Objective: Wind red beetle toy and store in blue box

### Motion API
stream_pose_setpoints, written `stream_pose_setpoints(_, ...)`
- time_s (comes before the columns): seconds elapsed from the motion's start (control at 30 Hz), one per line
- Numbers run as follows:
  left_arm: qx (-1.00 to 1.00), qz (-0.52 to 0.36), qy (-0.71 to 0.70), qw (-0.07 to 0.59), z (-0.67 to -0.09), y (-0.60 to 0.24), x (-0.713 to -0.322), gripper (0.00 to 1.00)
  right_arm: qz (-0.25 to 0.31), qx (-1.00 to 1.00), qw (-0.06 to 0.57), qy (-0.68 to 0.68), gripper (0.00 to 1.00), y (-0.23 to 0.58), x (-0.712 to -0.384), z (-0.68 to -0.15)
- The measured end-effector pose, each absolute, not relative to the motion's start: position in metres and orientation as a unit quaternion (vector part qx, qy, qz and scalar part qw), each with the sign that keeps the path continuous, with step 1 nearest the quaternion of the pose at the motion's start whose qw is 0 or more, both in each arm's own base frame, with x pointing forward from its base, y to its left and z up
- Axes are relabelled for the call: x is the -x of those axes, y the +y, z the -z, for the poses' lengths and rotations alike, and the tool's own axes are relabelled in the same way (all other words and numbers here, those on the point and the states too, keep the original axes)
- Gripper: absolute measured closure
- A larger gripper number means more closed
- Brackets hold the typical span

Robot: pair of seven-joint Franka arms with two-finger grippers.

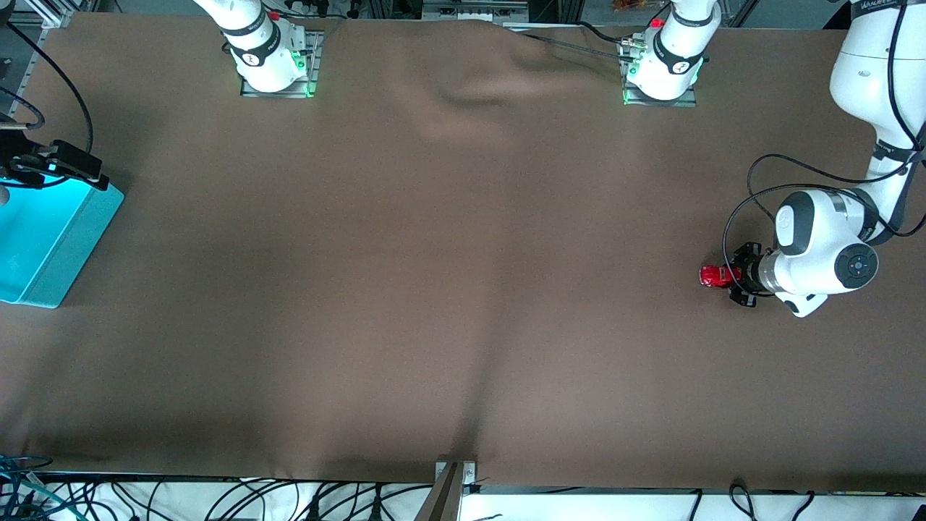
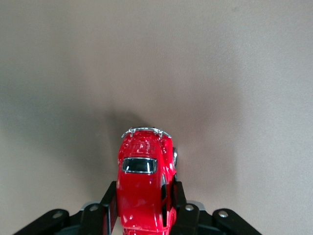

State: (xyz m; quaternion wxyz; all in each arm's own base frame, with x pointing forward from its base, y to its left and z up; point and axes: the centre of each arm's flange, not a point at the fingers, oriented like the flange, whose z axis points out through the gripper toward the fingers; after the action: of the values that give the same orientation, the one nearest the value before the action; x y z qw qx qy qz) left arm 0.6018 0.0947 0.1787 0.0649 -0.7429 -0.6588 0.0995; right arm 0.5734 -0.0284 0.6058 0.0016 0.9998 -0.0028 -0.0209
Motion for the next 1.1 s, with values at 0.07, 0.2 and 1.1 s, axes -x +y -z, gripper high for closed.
stream_pose_setpoints(0.07,0.743,-0.099,-0.659,0.065,-0.179,0.095,-0.602,0.53,0.021,-1.0,0.002,-0.003,0.0,-0.029,-0.573,-0.606)
stream_pose_setpoints(0.2,0.741,-0.098,-0.661,0.066,-0.179,0.099,-0.602,0.53,0.021,-1.0,0.002,-0.005,0.0,-0.031,-0.573,-0.606)
stream_pose_setpoints(1.1,0.729,-0.086,-0.677,0.06,-0.182,0.128,-0.615,0.28,0.021,-1.0,0.002,-0.006,0.0,-0.032,-0.573,-0.606)
